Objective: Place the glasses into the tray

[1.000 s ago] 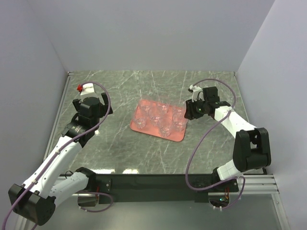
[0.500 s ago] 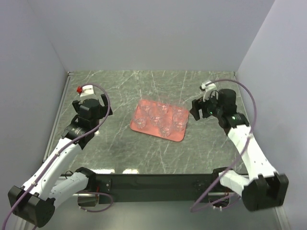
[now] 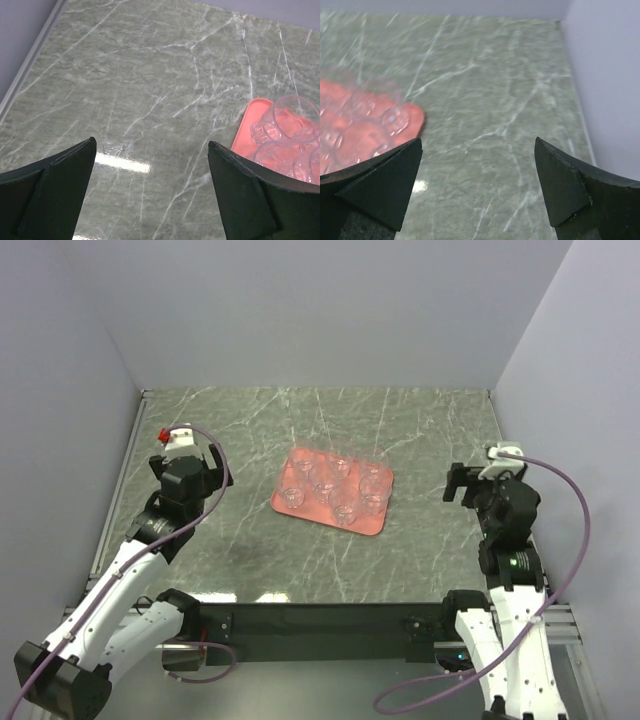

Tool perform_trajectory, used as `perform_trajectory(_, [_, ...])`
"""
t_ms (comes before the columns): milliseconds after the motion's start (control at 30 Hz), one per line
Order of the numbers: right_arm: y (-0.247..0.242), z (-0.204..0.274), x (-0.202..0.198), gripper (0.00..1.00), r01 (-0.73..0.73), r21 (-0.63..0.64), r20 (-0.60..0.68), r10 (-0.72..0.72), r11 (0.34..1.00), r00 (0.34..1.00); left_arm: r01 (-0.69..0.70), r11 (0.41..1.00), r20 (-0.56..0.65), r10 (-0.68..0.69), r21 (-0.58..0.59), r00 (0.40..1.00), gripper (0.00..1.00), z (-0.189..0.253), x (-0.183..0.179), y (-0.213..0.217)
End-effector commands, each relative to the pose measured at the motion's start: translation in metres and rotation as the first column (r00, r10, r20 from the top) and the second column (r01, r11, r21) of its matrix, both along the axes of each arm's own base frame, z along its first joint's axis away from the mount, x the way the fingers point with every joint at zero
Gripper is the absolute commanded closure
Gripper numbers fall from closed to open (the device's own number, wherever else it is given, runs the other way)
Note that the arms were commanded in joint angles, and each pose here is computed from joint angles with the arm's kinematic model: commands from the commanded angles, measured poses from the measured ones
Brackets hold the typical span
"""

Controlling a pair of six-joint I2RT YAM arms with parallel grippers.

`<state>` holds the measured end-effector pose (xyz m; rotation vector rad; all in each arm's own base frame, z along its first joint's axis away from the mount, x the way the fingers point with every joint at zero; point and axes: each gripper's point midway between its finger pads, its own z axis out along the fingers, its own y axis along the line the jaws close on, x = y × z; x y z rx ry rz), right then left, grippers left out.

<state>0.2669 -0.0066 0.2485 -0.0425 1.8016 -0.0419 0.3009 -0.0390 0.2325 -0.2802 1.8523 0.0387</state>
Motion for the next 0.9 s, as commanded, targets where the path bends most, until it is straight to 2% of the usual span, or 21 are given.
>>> perform_trajectory(0, [-0.036, 0.016, -0.008, 0.00, 0.233, 0.060, 0.089, -0.238, 0.971, 0.967, 0.034, 0.999, 0.020, -0.034, -0.030, 0.999, 0.01, 0.013, 0.001, -0.006])
perform_trajectory(200, [-0.051, 0.006, -0.015, 0.00, 0.316, 0.045, 0.081, -0.318, 0.948, 0.944, 0.043, 0.997, 0.026, -0.041, -0.058, 0.999, 0.01, 0.015, -0.010, -0.006])
perform_trajectory(500, [-0.067, 0.006, -0.018, 0.00, 0.419, 0.104, 0.109, -0.429, 0.902, 0.897, -0.011, 0.999, 0.053, 0.013, -0.042, 0.999, 0.01, 0.008, -0.007, 0.004])
perform_trajectory(600, [-0.072, 0.005, -0.019, 0.00, 0.447, 0.121, 0.104, -0.459, 0.887, 0.882, 0.030, 0.999, 0.053, -0.028, -0.033, 0.998, 0.00, 0.000, -0.005, -0.002])
perform_trajectory(867, [-0.089, -0.003, -0.021, 0.00, 0.519, 0.123, 0.054, -0.528, 0.846, 0.848, 0.036, 0.999, 0.045, -0.035, -0.026, 0.998, 0.01, -0.002, -0.006, -0.003])
